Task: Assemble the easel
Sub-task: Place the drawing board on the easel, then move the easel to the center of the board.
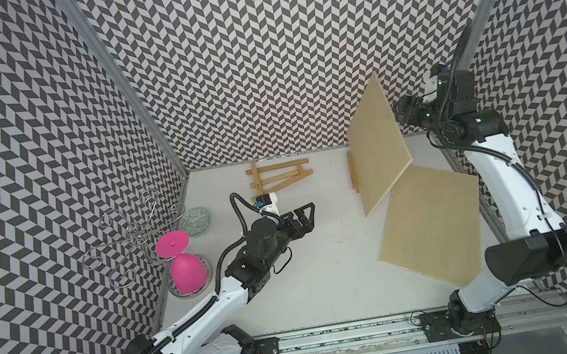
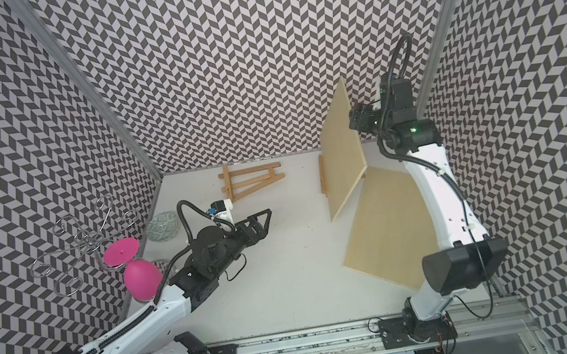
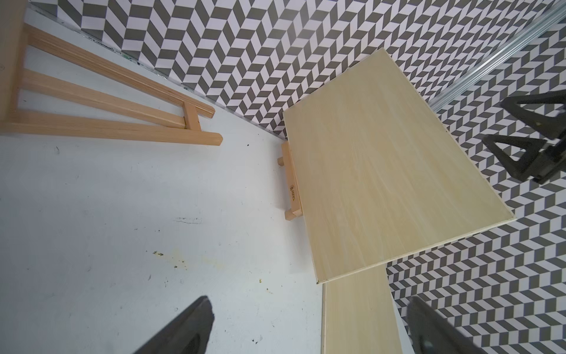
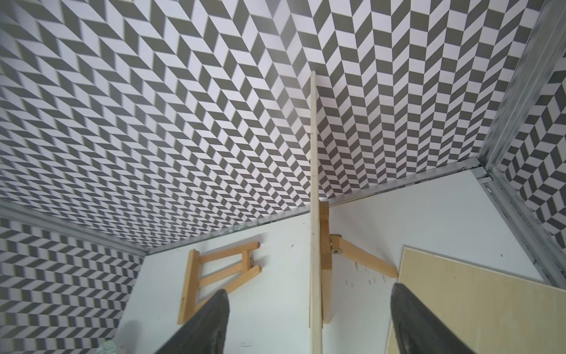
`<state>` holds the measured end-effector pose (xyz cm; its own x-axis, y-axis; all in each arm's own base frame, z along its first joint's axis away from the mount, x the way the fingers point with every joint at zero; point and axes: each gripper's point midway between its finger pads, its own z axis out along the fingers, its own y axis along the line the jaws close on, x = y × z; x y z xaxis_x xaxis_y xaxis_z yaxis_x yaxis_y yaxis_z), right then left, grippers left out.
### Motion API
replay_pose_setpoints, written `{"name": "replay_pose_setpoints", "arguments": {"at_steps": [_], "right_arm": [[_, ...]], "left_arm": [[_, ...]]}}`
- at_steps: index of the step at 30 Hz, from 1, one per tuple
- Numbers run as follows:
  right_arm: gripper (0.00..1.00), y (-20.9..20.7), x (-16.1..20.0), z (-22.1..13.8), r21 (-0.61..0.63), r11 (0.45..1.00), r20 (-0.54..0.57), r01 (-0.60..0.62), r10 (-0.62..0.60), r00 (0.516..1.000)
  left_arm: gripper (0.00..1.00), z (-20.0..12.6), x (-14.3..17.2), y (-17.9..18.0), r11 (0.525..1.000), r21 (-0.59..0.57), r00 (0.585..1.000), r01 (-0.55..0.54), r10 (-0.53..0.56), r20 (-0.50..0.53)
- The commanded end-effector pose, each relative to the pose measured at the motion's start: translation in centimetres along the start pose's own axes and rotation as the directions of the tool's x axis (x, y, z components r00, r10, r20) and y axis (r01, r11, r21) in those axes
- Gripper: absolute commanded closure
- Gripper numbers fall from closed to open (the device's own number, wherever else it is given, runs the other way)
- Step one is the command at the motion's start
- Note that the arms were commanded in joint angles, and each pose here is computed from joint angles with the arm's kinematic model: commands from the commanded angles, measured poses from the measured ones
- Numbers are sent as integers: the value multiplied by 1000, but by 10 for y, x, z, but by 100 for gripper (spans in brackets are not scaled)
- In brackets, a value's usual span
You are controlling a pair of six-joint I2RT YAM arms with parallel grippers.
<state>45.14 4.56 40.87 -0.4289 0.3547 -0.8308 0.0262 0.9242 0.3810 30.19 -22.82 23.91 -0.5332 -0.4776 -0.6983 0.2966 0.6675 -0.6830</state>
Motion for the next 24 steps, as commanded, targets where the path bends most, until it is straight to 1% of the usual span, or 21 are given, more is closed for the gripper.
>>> {"name": "replay_pose_setpoints", "arguments": {"at_steps": [1, 6, 9, 11, 15, 17, 21, 24], "right_arm": [[16, 19, -5, -21, -79, 996, 60, -35, 40, 997], [10, 54, 6, -57, -157, 988, 101, 3, 13, 995], [6, 80, 20, -76, -191, 980, 123, 52, -28, 992], [4, 100, 38, -87, -256, 962, 122, 91, -61, 991], [0, 126, 72, -105, -365, 922, 134, 131, -88, 987], [1, 136, 89, -112, -417, 894, 148, 164, -111, 983], [1, 142, 128, -107, -465, 862, 129, 201, -159, 979], [1, 140, 160, -96, -471, 853, 101, 223, -200, 975]], "left_arm": [[0, -1, -6, -4, 999, 4, 999, -35, 35, -2], [0, 2, -7, 1, 997, -13, 997, -76, 76, -13], [0, 5, -9, 3, 992, -23, 992, -122, 121, -22], [0, 7, -13, 5, 987, -38, 987, -159, 158, -26], [0, 15, -19, 11, 964, -66, 966, -258, 256, -41], [0, 21, -23, 16, 948, -87, 952, -306, 303, -53], [0, 32, -29, 26, 910, -104, 915, -402, 395, -78], [0, 42, -32, 33, 874, -124, 883, -469, 460, -95]]}}
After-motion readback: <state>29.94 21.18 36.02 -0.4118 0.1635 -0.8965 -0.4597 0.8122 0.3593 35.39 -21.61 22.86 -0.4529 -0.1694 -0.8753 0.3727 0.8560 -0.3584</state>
